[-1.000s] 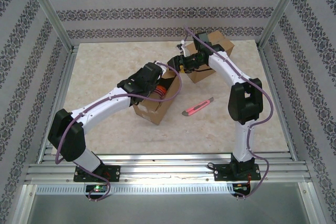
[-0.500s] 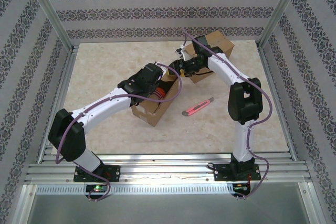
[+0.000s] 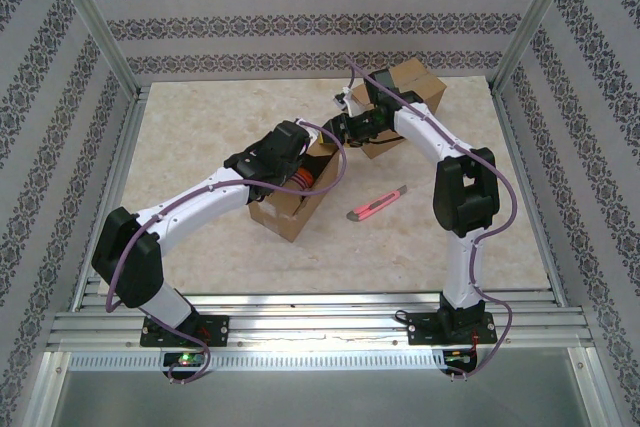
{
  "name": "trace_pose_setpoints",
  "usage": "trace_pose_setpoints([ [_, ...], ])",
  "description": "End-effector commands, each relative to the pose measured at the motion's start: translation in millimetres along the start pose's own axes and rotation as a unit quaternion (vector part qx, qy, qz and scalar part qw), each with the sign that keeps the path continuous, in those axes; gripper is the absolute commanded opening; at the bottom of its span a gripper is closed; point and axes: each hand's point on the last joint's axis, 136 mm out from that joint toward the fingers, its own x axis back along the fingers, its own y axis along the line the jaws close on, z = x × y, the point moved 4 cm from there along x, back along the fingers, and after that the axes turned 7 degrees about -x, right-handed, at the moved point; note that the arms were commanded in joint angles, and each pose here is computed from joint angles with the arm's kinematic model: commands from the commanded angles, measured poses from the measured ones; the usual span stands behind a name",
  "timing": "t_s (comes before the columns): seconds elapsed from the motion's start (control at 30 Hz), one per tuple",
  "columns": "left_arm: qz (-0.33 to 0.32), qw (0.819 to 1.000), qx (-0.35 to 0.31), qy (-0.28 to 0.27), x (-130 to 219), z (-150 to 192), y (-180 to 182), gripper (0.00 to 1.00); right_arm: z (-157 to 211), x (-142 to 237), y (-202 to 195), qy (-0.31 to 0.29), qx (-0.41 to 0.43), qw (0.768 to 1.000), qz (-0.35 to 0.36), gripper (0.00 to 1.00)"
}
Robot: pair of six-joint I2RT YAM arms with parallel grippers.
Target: Unpack the express box
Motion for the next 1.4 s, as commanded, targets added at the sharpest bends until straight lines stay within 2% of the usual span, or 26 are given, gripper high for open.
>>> trace_pose_setpoints([
  [0.0, 0.004, 0.999, 0.024, -0.044, 9.2, -19.3, 1.9, 0.31, 11.3, -21.4, -19.9, 0.017, -0.011, 0.999, 0.027, 0.48],
  [0.23, 0.006, 0.999, 0.019, -0.048, 1.6, -30.2, 0.8, 0.54, 16.7, -22.3, -16.0, 0.020, -0.007, 0.999, 0.033, 0.45],
  [0.4, 0.008, 0.999, 0.007, -0.045, -10.2, -39.3, -3.3, 0.58, 20.0, -24.8, -13.9, 0.025, -0.006, 0.999, 0.035, 0.45],
  [0.63, -0.021, 0.999, -0.025, -0.012, -36.9, -39.2, -9.0, 0.56, 24.2, -26.5, -12.5, 0.030, -0.004, 0.999, 0.035, 0.44],
  [0.93, -0.057, 0.998, -0.029, -0.012, -41.9, -39.9, -1.7, 0.45, 25.3, -26.5, -15.0, 0.031, -0.004, 0.999, 0.038, 0.44],
  [1.07, -0.061, 0.998, -0.027, -0.015, -41.5, -41.9, 2.9, 0.30, 25.8, -28.3, -15.5, 0.033, -0.007, 0.999, 0.038, 0.43],
  [1.23, -0.056, 0.998, -0.032, -0.004, -46.8, -40.2, 3.5, 0.01, 27.3, -30.3, -16.9, 0.035, -0.009, 0.998, 0.046, 0.41],
  [1.37, -0.050, 0.998, -0.029, 0.003, -49.0, -38.4, 5.1, 0.00, 30.2, -32.4, -19.1, 0.039, -0.010, 0.997, 0.062, 0.40],
])
